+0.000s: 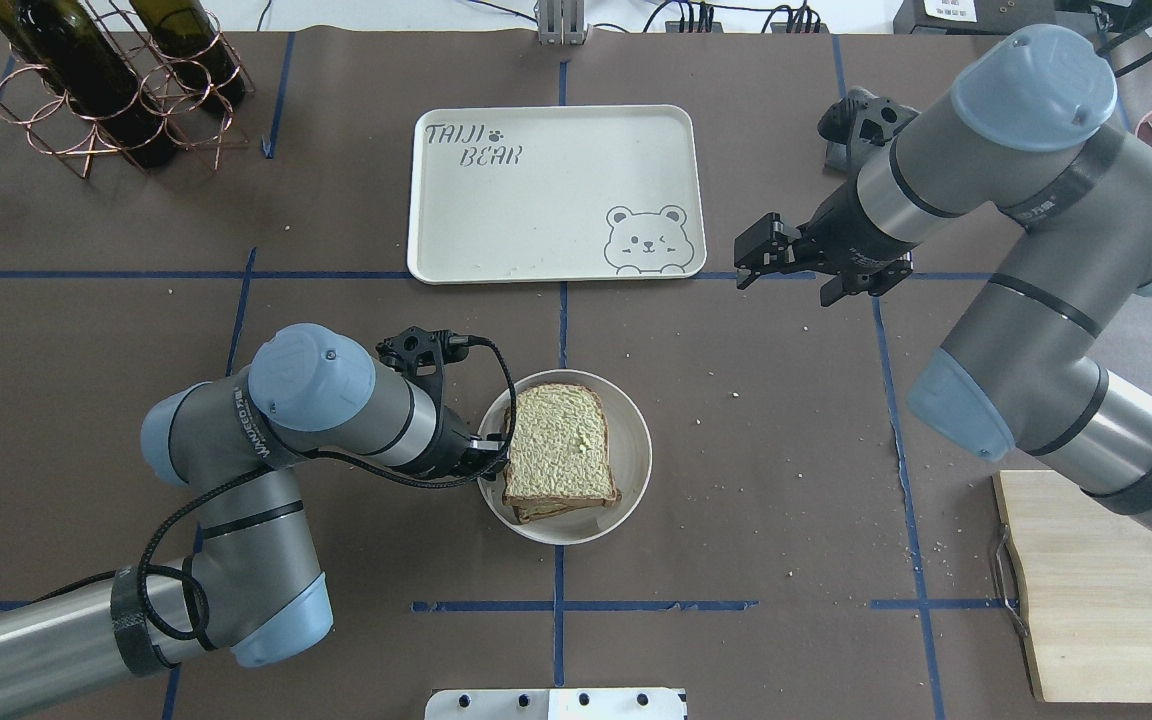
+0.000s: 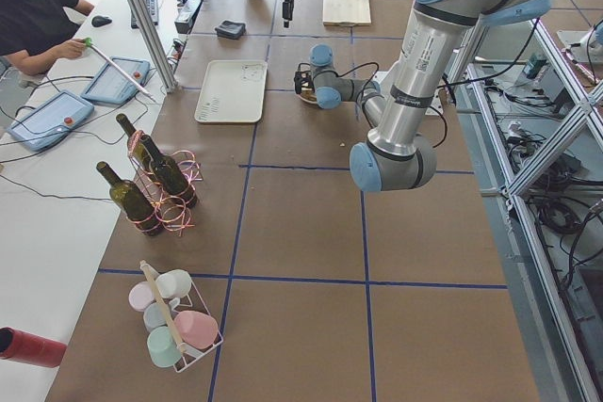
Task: Make sandwich and place on tray
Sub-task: 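Grasp the plate rim with the left gripper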
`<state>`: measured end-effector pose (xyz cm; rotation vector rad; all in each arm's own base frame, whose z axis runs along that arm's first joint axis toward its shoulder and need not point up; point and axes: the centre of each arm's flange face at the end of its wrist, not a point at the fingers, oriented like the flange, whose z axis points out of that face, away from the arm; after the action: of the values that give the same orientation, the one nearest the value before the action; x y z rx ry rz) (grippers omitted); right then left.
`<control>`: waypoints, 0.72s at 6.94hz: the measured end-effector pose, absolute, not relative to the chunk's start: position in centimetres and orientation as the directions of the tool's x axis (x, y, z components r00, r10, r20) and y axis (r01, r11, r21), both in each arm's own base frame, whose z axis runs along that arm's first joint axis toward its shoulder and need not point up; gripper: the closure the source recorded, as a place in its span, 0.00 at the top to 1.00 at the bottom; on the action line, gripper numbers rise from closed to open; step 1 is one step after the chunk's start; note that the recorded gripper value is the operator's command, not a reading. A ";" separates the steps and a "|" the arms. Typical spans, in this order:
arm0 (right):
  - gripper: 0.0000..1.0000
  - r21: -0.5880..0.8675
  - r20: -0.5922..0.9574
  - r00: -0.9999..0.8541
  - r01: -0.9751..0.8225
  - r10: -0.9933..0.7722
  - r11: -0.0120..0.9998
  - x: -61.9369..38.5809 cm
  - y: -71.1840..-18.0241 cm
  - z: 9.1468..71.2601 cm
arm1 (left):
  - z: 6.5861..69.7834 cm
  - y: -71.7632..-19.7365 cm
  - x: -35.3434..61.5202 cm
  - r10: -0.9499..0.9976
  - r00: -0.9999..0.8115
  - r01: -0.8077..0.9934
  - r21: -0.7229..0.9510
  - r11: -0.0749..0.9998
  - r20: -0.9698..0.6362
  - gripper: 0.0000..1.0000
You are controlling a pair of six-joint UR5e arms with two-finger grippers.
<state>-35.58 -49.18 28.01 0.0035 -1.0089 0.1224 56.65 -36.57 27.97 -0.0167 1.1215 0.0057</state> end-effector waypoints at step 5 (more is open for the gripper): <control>1.00 -0.041 0.838 0.537 -0.117 0.098 0.992 -33.0 -48.9 29.7 | 25.4 -37.6 54.2 -0.151 0.263 0.072 -0.137 0.988 -0.953 0.00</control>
<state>-33.01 -48.93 29.74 0.0209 -0.9956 0.1276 54.16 -37.59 25.39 -0.0708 1.2965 -0.1509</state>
